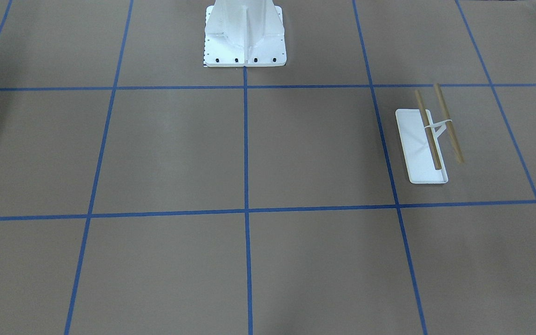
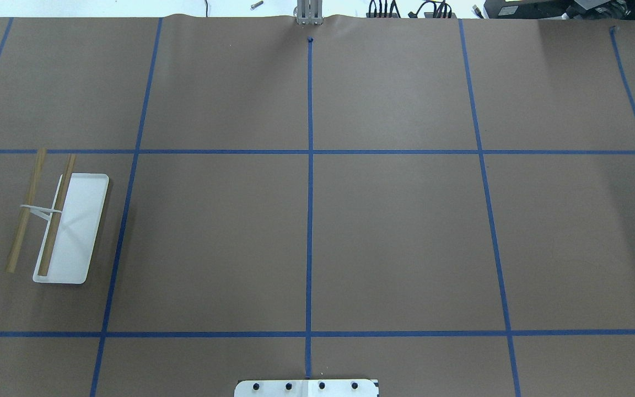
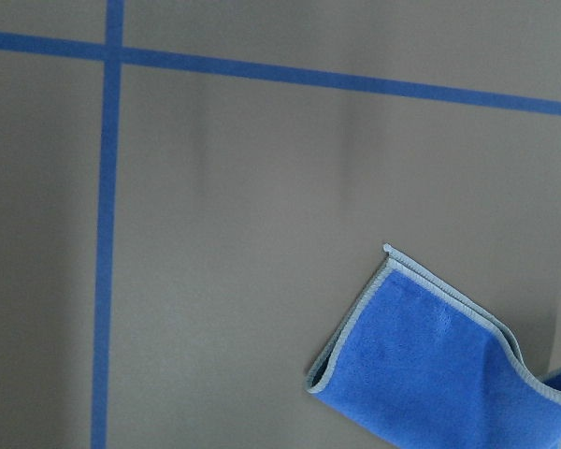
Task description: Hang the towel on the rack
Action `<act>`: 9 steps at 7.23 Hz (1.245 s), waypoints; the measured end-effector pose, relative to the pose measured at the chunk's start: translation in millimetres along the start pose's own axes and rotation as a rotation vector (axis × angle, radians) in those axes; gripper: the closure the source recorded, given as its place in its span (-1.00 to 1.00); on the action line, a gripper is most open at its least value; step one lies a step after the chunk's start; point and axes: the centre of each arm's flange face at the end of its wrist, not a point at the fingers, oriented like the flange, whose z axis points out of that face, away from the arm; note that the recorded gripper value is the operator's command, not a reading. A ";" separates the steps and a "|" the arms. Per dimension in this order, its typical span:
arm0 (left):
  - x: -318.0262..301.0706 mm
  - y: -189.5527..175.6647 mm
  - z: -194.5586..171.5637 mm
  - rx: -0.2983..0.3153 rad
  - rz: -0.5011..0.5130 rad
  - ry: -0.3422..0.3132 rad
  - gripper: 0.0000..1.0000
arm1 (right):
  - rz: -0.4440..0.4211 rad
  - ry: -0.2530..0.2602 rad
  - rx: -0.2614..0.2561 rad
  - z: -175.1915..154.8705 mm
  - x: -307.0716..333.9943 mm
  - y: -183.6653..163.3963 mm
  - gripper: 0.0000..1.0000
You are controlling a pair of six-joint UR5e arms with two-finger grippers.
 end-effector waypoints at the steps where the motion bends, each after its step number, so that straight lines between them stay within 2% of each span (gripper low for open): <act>1: 1.7 -1.5 -1.2 0.003 0.002 0.001 -1.00 | -0.032 -0.043 -0.002 8.4 20.7 5.7 -1.00; 2: 2.4 -2.3 -1.3 0.004 0.002 0.001 -1.00 | -0.058 -0.059 0.010 18.9 38.7 10.3 -1.00; 4: 1.3 -2.5 0.4 0.001 0.000 0.001 -1.00 | -0.095 -0.052 0.055 69.1 83.6 7.9 -1.00; 5: 2.0 -2.9 -0.3 0.002 0.001 0.001 -1.00 | -0.102 -0.051 0.061 91.8 101.7 2.6 -1.00; 6: 2.5 -3.5 -0.6 0.003 0.001 0.001 -1.00 | -0.095 -0.053 0.051 107.2 113.4 3.0 -1.00; 9: 5.6 -6.5 -3.1 0.008 0.005 0.003 -1.00 | -0.021 -0.072 0.021 131.7 141.5 39.2 -1.00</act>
